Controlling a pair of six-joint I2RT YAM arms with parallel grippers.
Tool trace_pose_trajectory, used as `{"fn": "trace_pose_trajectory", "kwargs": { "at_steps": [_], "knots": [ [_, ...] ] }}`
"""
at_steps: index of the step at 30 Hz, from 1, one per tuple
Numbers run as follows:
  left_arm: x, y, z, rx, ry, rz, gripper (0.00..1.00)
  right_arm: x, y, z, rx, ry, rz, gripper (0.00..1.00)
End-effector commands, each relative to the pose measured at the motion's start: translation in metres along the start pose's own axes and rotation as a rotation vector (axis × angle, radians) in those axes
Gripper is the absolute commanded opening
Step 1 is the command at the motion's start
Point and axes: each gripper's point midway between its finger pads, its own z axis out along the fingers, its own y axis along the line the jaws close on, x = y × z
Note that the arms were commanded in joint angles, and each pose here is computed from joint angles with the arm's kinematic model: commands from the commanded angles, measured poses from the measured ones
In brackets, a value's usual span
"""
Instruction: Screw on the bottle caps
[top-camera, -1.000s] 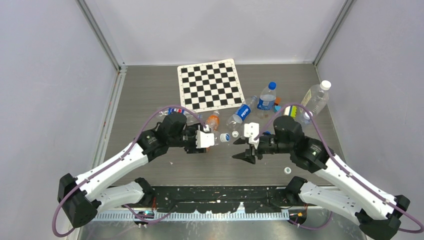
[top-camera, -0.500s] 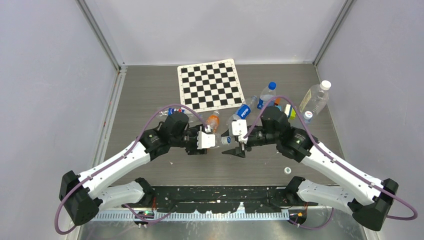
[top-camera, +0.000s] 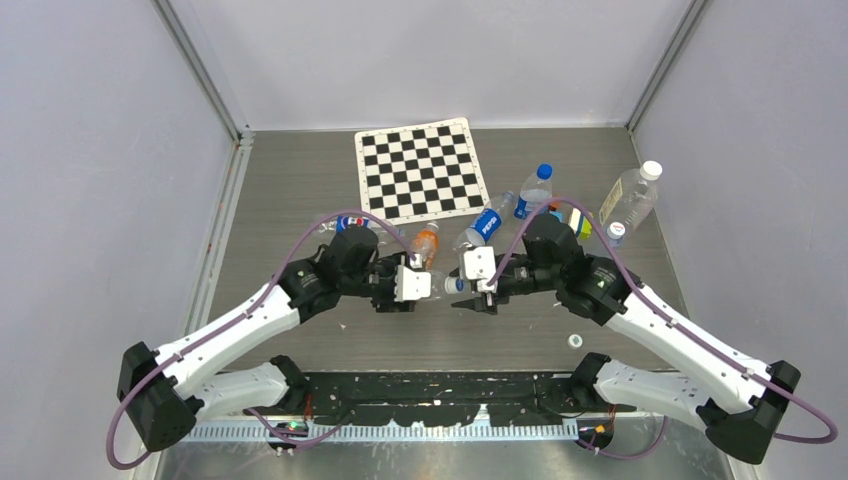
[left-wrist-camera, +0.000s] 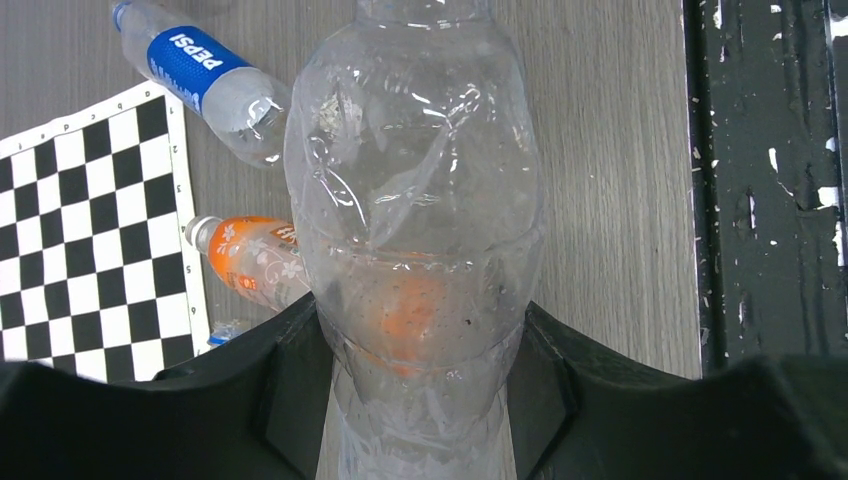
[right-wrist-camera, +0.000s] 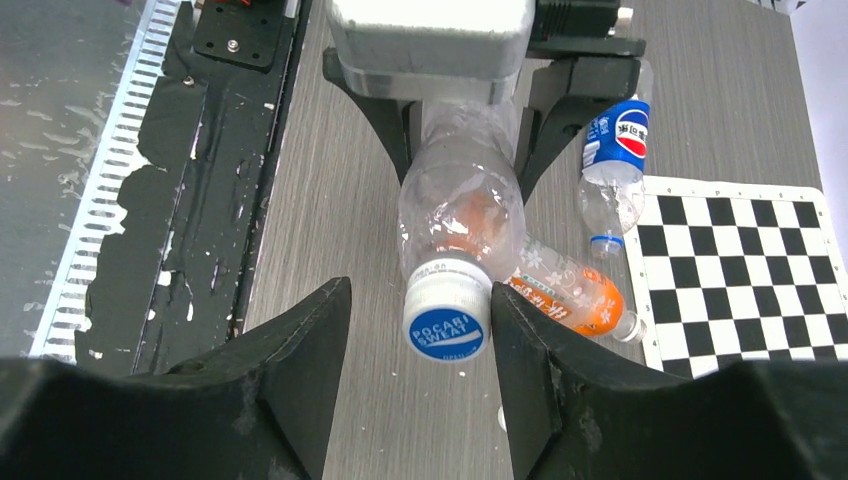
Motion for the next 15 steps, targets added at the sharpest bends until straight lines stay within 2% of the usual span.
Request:
{"fn": "trace_pose_trajectory", "kwargs": {
  "at_steps": [1,10,15],
  "knots": [
    [-0.027,0.016,-0.011,-0.061,-0.082,0.028,0.15,0.008,0.008,-0.011,0.012,0.029,0.031,0.58],
    [-0.029,0.025,-0.014,-0.119,-0.089,0.019,0.15,0.014,0.025,-0.008,-0.01,0.001,0.159,0.52],
    [-0.032,0.032,-0.018,-0.164,-0.113,0.008,0.14,0.016,0.036,-0.003,-0.043,-0.007,0.303,0.46]
  ]
}}
